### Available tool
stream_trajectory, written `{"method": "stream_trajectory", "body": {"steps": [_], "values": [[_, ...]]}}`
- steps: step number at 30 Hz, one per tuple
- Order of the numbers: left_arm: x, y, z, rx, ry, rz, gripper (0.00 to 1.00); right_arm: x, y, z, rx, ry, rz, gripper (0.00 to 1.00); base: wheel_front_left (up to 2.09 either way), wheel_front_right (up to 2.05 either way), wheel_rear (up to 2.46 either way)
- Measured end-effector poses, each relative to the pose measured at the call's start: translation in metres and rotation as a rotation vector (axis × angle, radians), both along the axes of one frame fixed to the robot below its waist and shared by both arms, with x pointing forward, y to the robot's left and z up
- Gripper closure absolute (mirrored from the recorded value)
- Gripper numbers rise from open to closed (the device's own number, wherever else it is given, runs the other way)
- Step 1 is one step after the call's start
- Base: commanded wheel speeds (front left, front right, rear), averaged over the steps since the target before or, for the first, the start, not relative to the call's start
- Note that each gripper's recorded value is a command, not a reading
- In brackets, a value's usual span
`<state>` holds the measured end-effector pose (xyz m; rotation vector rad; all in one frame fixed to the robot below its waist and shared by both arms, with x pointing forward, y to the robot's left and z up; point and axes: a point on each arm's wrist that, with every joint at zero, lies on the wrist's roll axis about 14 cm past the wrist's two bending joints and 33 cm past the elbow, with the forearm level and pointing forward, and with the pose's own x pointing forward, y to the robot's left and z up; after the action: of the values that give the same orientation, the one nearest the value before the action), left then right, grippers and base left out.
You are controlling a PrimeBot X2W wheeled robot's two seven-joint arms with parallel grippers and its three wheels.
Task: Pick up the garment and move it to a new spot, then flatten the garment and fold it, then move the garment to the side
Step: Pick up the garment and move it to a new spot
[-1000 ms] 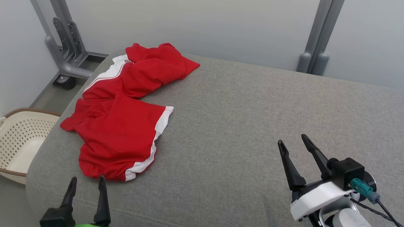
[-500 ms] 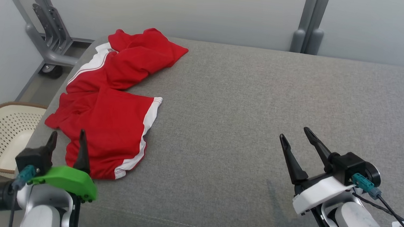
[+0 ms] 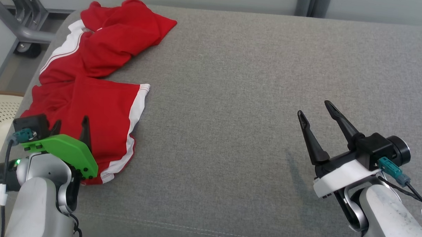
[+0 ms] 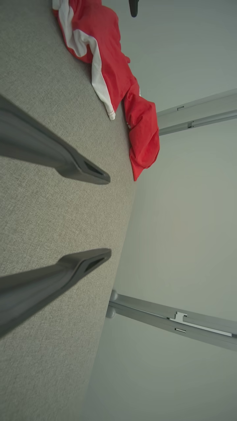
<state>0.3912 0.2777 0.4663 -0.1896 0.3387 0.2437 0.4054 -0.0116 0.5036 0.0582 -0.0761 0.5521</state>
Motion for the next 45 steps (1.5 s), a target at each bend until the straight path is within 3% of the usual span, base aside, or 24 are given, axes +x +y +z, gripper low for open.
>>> {"method": "stream_trajectory", "body": {"steps": [11, 21, 26, 27, 28, 29, 30, 31, 45], "values": [[0.034, -0.022, -0.048, -0.065, 0.162, -0.038, 0.00, 0.028, -0.014, -0.021, -0.022, 0.025, -0.027, 0.00, 0.00, 0.00, 0.00], [0.023, -0.030, -0.103, -0.057, 0.379, -0.075, 0.00, 0.039, -0.019, -0.038, -0.022, 0.062, -0.043, 0.00, 0.00, 0.00, 0.00], [0.025, -0.026, -0.106, -0.055, 0.397, -0.060, 0.00, 0.039, -0.019, -0.041, -0.022, 0.071, -0.039, 0.00, 0.00, 0.00, 0.00], [0.025, -0.026, -0.107, -0.055, 0.399, -0.059, 0.05, 0.040, -0.019, -0.042, -0.023, 0.073, -0.040, 0.00, 0.00, 0.00, 0.00], [0.026, -0.025, -0.107, -0.054, 0.402, -0.057, 0.19, 0.040, -0.019, -0.043, -0.023, 0.075, -0.041, 0.00, 0.00, 0.00, 0.00], [0.027, -0.024, -0.108, -0.052, 0.403, -0.051, 0.54, 0.040, -0.019, -0.043, -0.024, 0.076, -0.042, 0.00, 0.00, 0.00, 0.00], [0.027, -0.022, -0.108, -0.048, 0.401, -0.043, 0.65, 0.040, -0.020, -0.044, -0.024, 0.077, -0.043, 0.00, 0.00, 0.00, 0.00], [0.027, -0.022, -0.108, -0.048, 0.401, -0.043, 1.00, 0.040, -0.020, -0.044, -0.024, 0.077, -0.043, 0.00, 0.00, 0.00, 0.00], [0.053, -0.024, -0.080, -0.053, 0.206, -0.033, 1.00, 0.047, -0.022, -0.038, -0.009, 0.064, -0.068, 0.00, 0.00, 0.00, 0.00]]}}
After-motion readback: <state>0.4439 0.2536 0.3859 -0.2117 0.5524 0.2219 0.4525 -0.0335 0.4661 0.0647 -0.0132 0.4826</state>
